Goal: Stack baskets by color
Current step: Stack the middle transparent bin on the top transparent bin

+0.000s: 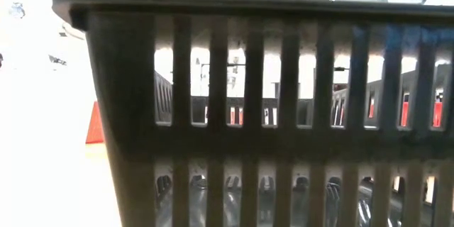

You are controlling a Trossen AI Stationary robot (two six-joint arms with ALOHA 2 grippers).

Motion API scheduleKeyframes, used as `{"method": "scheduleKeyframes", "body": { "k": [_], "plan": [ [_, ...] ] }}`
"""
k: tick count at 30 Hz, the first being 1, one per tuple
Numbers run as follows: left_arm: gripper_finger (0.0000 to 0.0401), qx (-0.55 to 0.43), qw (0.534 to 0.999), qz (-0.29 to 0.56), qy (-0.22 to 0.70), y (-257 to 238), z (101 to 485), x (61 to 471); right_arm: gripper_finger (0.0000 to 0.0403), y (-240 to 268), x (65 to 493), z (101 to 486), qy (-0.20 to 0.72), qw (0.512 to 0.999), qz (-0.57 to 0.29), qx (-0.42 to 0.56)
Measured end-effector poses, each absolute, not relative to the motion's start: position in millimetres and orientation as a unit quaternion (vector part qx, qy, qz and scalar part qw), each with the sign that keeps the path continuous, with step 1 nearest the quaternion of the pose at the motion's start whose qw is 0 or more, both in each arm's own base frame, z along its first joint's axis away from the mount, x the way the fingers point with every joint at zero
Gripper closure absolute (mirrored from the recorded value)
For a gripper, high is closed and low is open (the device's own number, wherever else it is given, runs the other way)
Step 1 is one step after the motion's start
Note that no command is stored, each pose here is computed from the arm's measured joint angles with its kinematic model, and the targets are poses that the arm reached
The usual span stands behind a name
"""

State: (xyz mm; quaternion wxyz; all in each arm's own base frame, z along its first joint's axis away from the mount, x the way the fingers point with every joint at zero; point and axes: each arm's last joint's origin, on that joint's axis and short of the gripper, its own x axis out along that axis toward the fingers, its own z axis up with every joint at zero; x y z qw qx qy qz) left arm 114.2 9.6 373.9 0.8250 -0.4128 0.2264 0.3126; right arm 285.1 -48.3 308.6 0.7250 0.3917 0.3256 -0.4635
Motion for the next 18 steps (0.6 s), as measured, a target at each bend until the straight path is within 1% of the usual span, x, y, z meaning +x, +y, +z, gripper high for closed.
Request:
{"method": "scheduleKeyframes", "body": {
  "k": [1,4,9,13,15,18],
  "plan": [
    [0.0140,-0.411,0.825,0.316,0.224,10,374,114,0.0402,-59,275,314,0.311,0.716,-0.490,0.388],
    [0.0140,-0.411,0.824,0.321,0.220,10,374,114,0.0402,-88,253,325,0.287,0.690,-0.532,0.398],
    [0.0140,-0.410,0.823,0.330,0.214,11,374,114,0.0402,-119,234,322,0.298,0.648,-0.579,0.396],
    [0.0140,-0.410,0.823,0.330,0.213,11,374,114,0.0402,-136,232,305,0.336,0.634,-0.574,0.395],
    [0.0140,-0.411,0.822,0.331,0.212,11,374,114,0.0402,-138,228,290,0.359,0.616,-0.577,0.399],
    [0.0140,-0.415,0.820,0.336,0.208,11,374,114,0.0402,-140,219,277,0.360,0.606,-0.582,0.406]
  ]
}}
